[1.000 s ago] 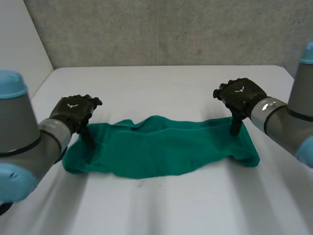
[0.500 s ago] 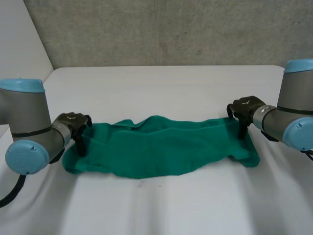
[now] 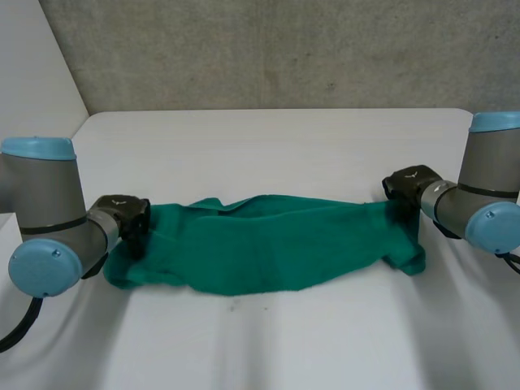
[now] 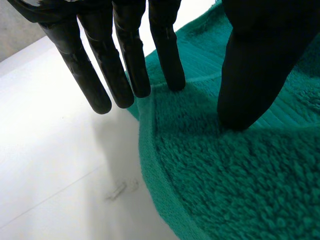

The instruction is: Fold the towel.

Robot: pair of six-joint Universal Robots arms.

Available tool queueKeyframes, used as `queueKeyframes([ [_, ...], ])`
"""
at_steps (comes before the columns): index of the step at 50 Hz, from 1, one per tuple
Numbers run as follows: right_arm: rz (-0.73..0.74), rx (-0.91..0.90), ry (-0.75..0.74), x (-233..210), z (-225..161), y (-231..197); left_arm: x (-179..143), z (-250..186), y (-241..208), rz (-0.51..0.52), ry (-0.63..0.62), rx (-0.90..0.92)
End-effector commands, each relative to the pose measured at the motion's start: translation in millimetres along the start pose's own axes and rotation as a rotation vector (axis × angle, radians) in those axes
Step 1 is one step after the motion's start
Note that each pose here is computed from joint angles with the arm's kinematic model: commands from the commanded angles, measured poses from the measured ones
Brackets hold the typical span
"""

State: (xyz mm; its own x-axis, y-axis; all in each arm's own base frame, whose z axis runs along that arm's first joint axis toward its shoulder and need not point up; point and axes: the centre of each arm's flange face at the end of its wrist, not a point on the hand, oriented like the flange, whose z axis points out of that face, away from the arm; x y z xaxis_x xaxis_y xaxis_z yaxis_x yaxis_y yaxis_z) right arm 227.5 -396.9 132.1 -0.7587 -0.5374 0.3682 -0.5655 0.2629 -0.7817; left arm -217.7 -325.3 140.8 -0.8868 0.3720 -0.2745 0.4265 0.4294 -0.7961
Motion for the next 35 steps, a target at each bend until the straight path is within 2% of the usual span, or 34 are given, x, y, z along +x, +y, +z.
queueKeyframes([
  [1,0.076,0.101,0.073,20.3,-28.0,-29.9,0.2,-4.7,-7.3,-0.003,-0.004,0.027],
  [10,0.06,0.177,0.069,20.8,-67.8,-50.5,0.8,-5.9,-16.9,-0.004,-0.017,0.094],
  [24,0.014,0.323,-0.046,5.0,-125.9,-73.5,15.2,4.2,-4.7,0.016,0.031,0.073],
  [35,-0.015,0.418,-0.016,8.4,-159.0,-93.9,16.5,6.9,-1.4,0.026,0.035,0.066],
])
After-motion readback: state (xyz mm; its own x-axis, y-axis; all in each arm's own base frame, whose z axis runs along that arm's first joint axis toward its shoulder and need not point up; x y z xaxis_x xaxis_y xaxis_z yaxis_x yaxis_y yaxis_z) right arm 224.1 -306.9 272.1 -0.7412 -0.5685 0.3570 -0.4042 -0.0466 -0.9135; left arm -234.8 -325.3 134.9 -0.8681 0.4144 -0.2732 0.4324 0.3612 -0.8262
